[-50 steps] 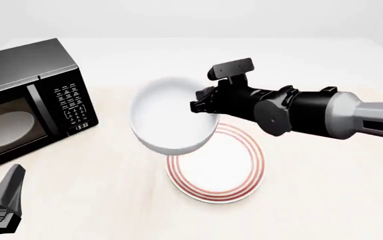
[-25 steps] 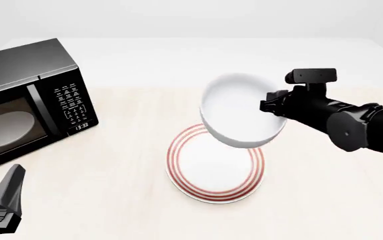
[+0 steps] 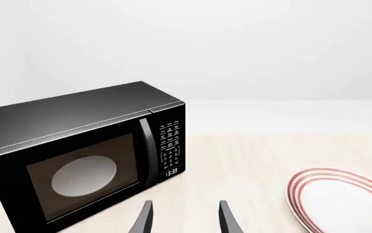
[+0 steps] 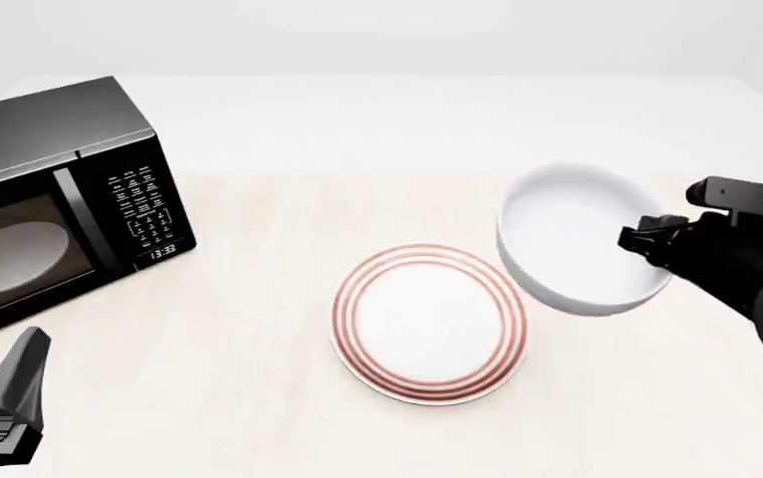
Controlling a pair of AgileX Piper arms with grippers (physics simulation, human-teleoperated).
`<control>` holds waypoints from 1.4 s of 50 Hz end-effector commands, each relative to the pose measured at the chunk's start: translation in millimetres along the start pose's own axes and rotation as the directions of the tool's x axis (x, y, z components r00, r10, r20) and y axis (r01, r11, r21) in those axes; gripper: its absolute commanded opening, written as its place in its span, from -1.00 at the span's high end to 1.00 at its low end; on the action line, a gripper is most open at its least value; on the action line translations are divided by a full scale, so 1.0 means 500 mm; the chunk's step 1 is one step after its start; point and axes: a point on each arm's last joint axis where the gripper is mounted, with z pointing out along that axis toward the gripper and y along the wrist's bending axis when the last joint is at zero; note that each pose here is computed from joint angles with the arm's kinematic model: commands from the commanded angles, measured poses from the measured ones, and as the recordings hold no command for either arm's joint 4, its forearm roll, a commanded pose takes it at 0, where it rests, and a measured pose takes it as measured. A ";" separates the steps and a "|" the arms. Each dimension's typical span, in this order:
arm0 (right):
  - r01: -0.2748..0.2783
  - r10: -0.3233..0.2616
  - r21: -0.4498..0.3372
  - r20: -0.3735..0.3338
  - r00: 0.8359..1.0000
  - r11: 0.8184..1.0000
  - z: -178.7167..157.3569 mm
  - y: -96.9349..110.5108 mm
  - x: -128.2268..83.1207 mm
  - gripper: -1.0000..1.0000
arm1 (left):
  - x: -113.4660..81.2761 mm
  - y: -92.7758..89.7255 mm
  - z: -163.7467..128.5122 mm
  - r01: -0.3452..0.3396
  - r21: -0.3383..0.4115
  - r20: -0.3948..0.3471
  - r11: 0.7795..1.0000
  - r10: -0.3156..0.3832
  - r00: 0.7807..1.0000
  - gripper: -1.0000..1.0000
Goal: Put the white bowl to the right of the plate.
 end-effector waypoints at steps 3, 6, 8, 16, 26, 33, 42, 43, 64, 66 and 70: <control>-0.116 0.114 0.113 0.031 0.993 0.987 -0.041 -0.061 0.038 1.00 | 0.000 0.000 0.000 0.000 0.000 0.000 1.000 0.000 1.000 -1.00; -0.153 0.150 0.129 0.037 0.988 0.980 -0.051 -0.070 0.053 1.00 | 0.000 0.000 0.000 0.000 0.000 0.000 1.000 0.000 1.000 -1.00; -0.154 0.151 0.148 0.036 0.988 0.977 -0.054 -0.080 0.062 1.00 | 0.000 0.000 0.000 0.000 0.000 0.000 1.000 0.000 1.000 -1.00; -0.207 0.201 0.181 0.053 0.978 0.961 -0.074 -0.096 0.093 1.00 | 0.000 0.000 0.000 0.000 0.000 0.000 1.000 0.000 1.000 -1.00; -0.220 0.213 0.221 0.059 0.975 0.950 -0.087 -0.113 0.108 1.00 | 0.000 0.000 0.000 0.000 0.000 0.000 1.000 0.000 1.000 -1.00; -0.223 0.216 0.251 0.057 0.975 0.942 -0.090 -0.126 0.117 1.00 | 0.000 0.000 0.000 0.000 0.000 0.000 1.000 0.000 1.000 -1.00; -0.239 0.233 0.273 0.056 0.971 0.932 -0.086 -0.137 0.132 1.00 | 0.000 0.000 0.000 0.000 0.000 0.000 1.000 0.000 1.000 -1.00; -0.235 0.229 0.275 0.054 0.972 0.932 -0.085 -0.138 0.132 1.00 | 0.000 0.000 0.000 0.000 0.000 0.000 1.000 0.000 1.000 -1.00; -0.210 0.212 0.285 0.023 0.977 0.935 -0.054 -0.149 0.141 1.00 | 0.000 0.000 0.000 0.000 0.000 0.000 1.000 0.000 1.000 -1.00; -0.207 0.210 0.284 0.020 0.977 0.936 -0.050 -0.149 0.141 1.00 | 0.000 0.000 0.000 0.000 0.000 0.000 1.000 0.000 1.000 -1.00; -0.202 0.206 0.281 0.015 0.978 0.938 -0.044 -0.149 0.141 1.00 | 0.000 0.000 0.000 0.000 0.000 0.000 1.000 0.000 1.000 -1.00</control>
